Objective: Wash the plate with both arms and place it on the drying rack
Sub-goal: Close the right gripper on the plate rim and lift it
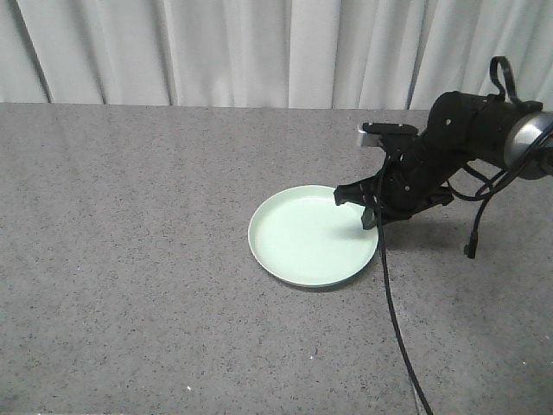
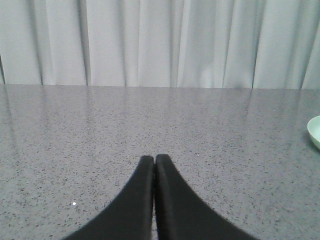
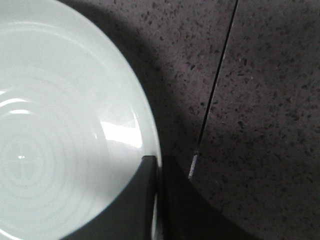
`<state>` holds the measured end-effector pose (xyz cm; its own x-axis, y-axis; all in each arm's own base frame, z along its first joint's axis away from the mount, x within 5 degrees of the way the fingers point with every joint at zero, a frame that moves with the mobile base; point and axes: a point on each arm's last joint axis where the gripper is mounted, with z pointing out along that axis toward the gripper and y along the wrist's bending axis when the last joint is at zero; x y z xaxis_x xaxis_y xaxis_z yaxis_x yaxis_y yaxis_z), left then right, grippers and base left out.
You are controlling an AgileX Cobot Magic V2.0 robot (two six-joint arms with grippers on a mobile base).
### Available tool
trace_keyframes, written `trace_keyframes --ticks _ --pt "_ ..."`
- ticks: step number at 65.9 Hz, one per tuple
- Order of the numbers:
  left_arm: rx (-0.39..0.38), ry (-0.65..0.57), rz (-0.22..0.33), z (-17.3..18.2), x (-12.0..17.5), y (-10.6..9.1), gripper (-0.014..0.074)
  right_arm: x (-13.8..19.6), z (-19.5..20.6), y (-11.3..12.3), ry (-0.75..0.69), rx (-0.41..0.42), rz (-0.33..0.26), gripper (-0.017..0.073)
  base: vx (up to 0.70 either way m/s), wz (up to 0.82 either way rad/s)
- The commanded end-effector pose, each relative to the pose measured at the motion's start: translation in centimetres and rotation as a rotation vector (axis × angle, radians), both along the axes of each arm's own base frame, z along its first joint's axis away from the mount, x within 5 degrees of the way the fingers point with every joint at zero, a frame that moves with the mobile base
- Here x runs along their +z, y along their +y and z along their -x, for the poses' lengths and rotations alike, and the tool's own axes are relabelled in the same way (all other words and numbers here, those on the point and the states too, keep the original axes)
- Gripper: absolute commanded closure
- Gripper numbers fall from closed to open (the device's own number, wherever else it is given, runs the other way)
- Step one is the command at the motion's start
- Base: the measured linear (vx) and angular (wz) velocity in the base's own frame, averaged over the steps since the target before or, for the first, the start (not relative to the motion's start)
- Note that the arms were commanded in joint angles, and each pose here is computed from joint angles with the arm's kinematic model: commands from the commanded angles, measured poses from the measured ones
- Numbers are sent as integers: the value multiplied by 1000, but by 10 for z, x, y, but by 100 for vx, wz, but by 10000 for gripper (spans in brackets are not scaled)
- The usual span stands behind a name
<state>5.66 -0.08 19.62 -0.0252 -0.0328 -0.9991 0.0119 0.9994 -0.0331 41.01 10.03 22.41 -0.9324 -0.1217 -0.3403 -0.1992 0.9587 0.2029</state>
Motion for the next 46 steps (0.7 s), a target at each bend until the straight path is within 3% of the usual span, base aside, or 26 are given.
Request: trace_keyframes --ticks 1,11,23,33,46 --pt "-6 -112 16 3 16 0 601 48 7 -3 -140 4 -19 568 0 0" --pt "-6 -112 16 3 16 0 601 69 16 -3 -179 4 -39 568 0 0" --pt "-6 -112 16 3 16 0 601 92 35 1 -142 29 -118 568 0 0" --pt "-6 -112 16 3 16 0 601 112 51 5 -156 127 -174 568 0 0" --pt "-6 -112 16 3 16 0 601 123 80 13 -154 201 -303 568 0 0"
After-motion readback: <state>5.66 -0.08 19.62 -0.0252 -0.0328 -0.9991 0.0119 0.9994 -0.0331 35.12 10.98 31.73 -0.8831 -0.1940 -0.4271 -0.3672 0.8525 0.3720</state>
